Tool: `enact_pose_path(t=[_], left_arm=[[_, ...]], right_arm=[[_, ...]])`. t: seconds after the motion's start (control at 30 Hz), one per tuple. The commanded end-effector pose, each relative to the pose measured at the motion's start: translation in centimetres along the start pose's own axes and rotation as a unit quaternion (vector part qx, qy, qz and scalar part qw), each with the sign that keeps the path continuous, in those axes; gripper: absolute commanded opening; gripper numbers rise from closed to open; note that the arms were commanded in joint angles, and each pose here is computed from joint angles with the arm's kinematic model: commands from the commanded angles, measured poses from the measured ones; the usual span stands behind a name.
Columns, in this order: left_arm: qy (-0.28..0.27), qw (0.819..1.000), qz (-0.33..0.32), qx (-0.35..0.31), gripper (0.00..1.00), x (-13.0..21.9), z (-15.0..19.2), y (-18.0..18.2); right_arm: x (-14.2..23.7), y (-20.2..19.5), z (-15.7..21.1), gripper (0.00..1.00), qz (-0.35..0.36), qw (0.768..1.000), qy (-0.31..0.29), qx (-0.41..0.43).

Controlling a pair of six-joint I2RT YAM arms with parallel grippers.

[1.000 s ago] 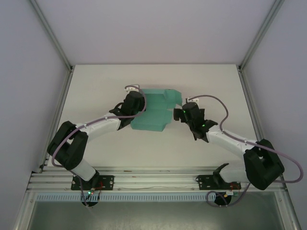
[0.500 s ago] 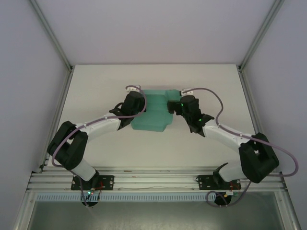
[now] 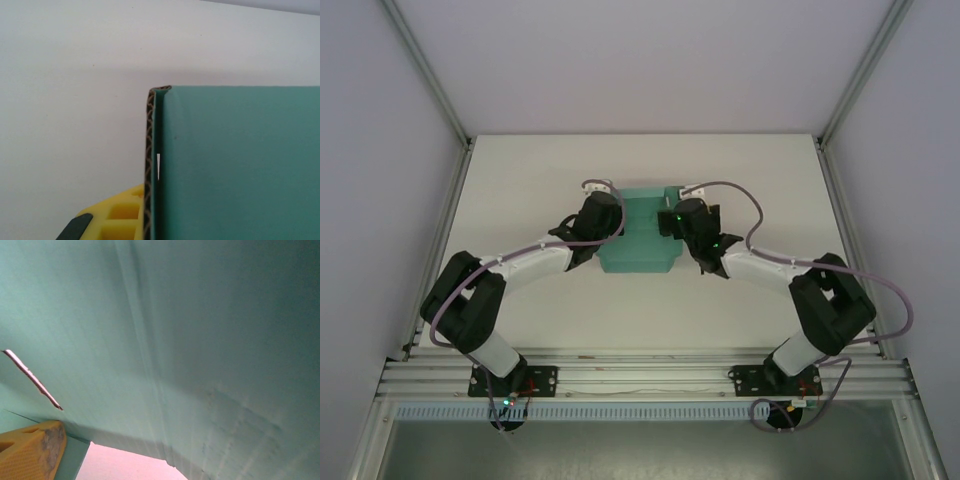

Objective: Assemble paper box

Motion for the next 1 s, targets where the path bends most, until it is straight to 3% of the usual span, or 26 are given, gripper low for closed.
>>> enact_pose_path(t=[0.0,0.23,0.4,0.57,0.7,0.77,0.83,0.97], left_arm=[[-0.016,1.0,-0.002,0.008,0.0,0.4,-1.5,-0.6],[-0.019,1.0,-0.012,-0.005,0.0,0.3,-1.6,-0.2],[-0.02,1.0,0.009,-0.013,0.0,0.3,-1.6,-0.7],[-0.023,0.999,0.023,-0.016,0.0,0.7,-1.8,-1.0],[-0.02,0.999,0.039,-0.021,0.0,0.8,-1.7,-1.3],[-0.019,0.999,0.043,-0.021,0.0,0.8,-1.6,-1.4],[-0.018,0.999,0.044,-0.021,0.0,0.9,-1.6,-1.4],[-0.016,0.998,0.052,-0.022,0.0,0.9,-1.6,-1.6]], right_arm=[[2.2,-1.6,-1.6,1.0,0.028,0.999,-0.028,-0.023],[10.1,-4.0,-2.0,1.0,-0.047,0.997,-0.051,-0.045],[13.4,-7.8,-3.5,0.99,-0.038,0.99,-0.087,-0.104],[12.3,-10.6,-3.4,0.91,-0.04,0.988,-0.047,-0.139],[10.0,-10.1,-3.4,0.82,-0.087,0.989,0.004,-0.119],[8.8,-8.9,-3.3,0.8,-0.124,0.987,0.03,-0.095],[8.0,-7.4,-3.3,0.71,-0.18,0.98,0.049,-0.074],[7.7,-5.2,-3.5,0.67,-0.269,0.96,0.065,-0.051]])
Point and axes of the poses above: each hand's point on the last joint's axis, 136 mm out from that joint toward the fingers, its own x axis back along the fingers, its own y axis along the line the jaws close on, z = x × y, the point moved 5 cm from there along x, back along the fingers, and after that the axes turned 2 degrees about -x, right-handed, at the moved point
